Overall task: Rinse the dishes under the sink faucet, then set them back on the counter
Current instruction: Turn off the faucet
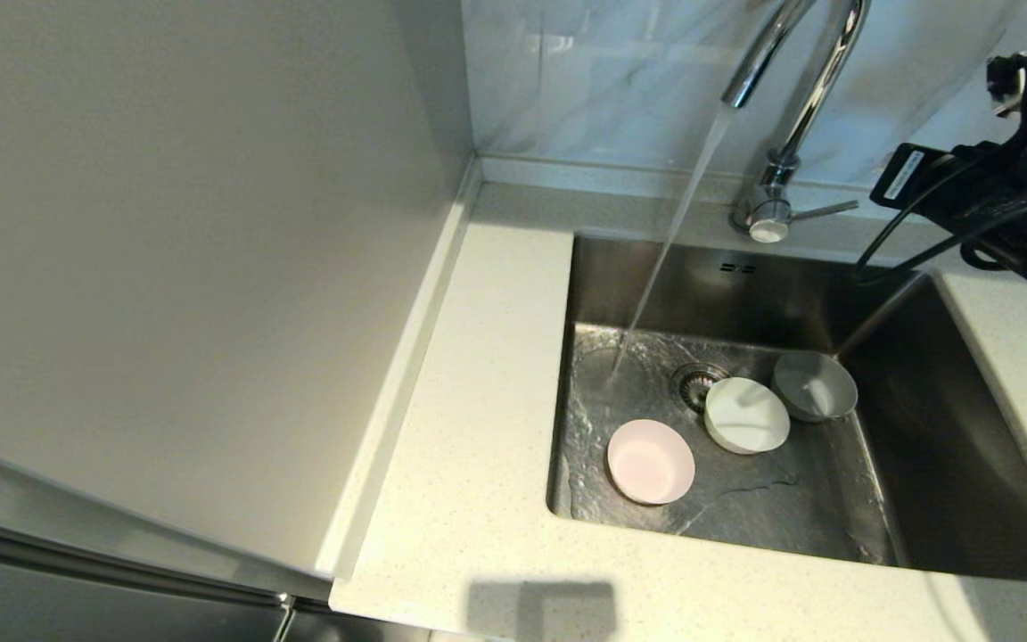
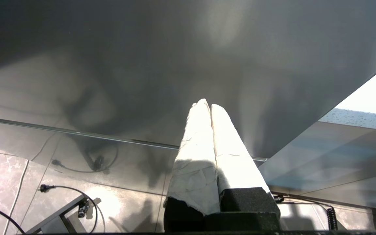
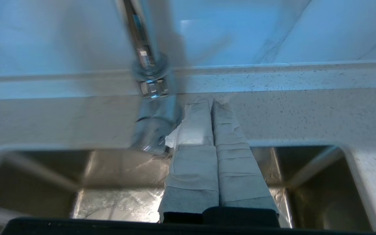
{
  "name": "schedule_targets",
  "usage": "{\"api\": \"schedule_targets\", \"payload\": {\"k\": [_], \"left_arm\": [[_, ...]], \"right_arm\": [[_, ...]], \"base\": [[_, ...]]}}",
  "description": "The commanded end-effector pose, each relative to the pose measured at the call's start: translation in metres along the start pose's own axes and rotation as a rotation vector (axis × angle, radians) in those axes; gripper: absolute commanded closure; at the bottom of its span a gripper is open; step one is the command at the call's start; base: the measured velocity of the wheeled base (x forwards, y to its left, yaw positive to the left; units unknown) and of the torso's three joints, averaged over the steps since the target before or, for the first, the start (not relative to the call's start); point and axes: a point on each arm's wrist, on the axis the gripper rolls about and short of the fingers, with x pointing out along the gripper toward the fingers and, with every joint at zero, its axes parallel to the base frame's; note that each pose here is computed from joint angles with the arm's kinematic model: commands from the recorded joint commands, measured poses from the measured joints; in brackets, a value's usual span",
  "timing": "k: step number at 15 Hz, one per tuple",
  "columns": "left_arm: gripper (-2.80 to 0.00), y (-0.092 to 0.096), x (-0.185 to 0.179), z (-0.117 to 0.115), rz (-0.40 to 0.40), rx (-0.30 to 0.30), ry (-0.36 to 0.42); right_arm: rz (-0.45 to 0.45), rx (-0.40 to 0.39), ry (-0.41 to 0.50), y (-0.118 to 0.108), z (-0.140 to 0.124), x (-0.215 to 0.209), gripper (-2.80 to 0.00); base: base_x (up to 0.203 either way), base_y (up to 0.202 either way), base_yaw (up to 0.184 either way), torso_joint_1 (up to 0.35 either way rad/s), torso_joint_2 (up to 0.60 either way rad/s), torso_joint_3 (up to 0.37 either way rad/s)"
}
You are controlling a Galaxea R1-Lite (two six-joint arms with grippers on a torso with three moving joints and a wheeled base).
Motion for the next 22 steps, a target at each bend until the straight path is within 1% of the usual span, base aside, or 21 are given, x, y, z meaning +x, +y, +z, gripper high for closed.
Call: {"api": "schedule_targets", "payload": {"k": [1, 4, 11, 19, 22], "left_arm": [[0.00, 0.000, 0.000, 0.000, 0.001, -0.001, -0.003], [0.00, 0.000, 0.000, 0.000, 0.001, -0.001, -0.003], [0.00, 0.000, 0.000, 0.000, 0.001, -0.001, -0.003], [0.00, 0.000, 0.000, 0.000, 0.001, -0.001, -0.003], [0.00, 0.000, 0.000, 0.000, 0.001, -0.001, -0.003]], "right_arm": [[-0.030, -0.011, 0.042, -0.006, -0.025, 0.027, 0.00], [-0.056, -0.021, 0.072, -0.015, -0.036, 0.032, 0.00], [-0.058, -0.031, 0.096, -0.016, -0.049, 0.042, 0.00], [-0.036, -0.013, 0.034, -0.007, -0.044, 0.066, 0.00], [-0.028, -0.010, 0.036, -0.003, -0.049, 0.073, 0.00]], "base": [[0.000, 0.000, 0.000, 0.000, 0.00, 0.000], [0.000, 0.000, 0.000, 0.000, 0.00, 0.000], [0.000, 0.000, 0.000, 0.000, 0.00, 0.000], [0.000, 0.000, 0.000, 0.000, 0.00, 0.000], [0.000, 0.000, 0.000, 0.000, 0.00, 0.000]]}}
